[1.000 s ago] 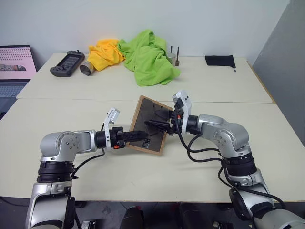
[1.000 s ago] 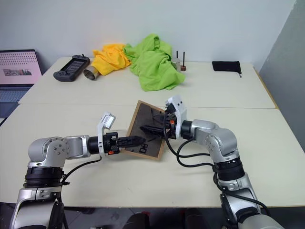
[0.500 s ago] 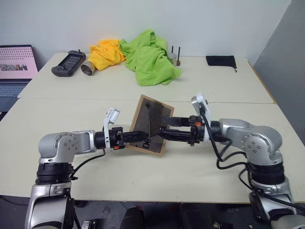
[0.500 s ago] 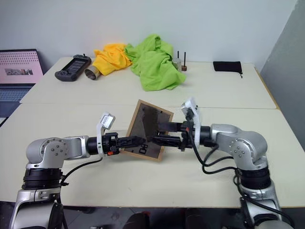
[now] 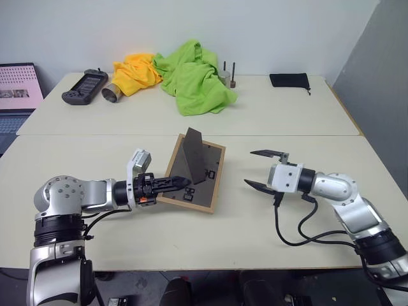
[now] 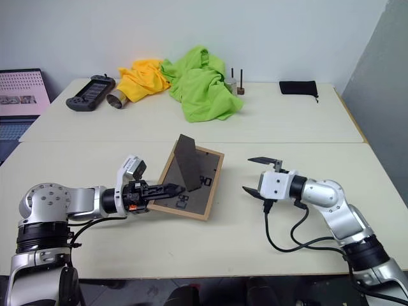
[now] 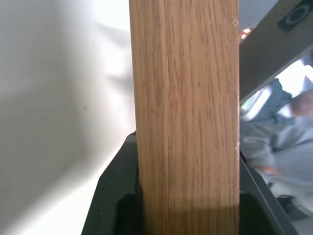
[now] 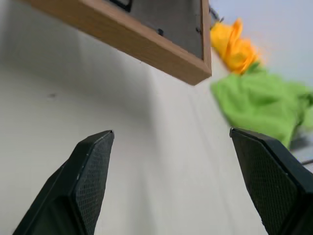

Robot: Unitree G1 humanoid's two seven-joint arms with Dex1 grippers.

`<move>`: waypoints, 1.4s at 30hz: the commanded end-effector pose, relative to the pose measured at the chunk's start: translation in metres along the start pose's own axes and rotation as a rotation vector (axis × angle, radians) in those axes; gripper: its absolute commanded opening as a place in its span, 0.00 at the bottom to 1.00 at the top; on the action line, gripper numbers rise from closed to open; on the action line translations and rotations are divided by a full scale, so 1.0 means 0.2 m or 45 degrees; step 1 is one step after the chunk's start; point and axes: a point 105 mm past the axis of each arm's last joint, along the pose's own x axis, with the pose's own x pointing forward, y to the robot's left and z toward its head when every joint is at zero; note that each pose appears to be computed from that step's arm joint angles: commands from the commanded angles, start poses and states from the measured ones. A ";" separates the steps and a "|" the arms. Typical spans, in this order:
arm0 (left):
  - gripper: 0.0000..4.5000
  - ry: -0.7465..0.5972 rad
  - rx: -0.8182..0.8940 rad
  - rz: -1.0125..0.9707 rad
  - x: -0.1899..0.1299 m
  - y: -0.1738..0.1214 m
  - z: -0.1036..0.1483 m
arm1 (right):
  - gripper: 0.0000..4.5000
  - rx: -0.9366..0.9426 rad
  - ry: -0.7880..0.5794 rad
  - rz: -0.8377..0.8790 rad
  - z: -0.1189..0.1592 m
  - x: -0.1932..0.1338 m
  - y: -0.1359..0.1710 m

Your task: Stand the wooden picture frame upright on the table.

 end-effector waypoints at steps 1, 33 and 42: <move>0.28 0.007 -0.022 -0.101 0.03 -0.07 -0.02 | 0.89 -0.352 -0.239 -0.102 0.16 0.11 -0.05; 0.28 0.031 -0.016 -0.114 0.09 -0.15 -0.16 | 0.84 -0.544 -0.379 -0.244 0.12 0.20 -0.07; 0.28 0.047 -0.016 -0.111 0.09 -0.15 -0.15 | 0.91 -0.592 -0.441 -0.256 0.15 0.24 -0.08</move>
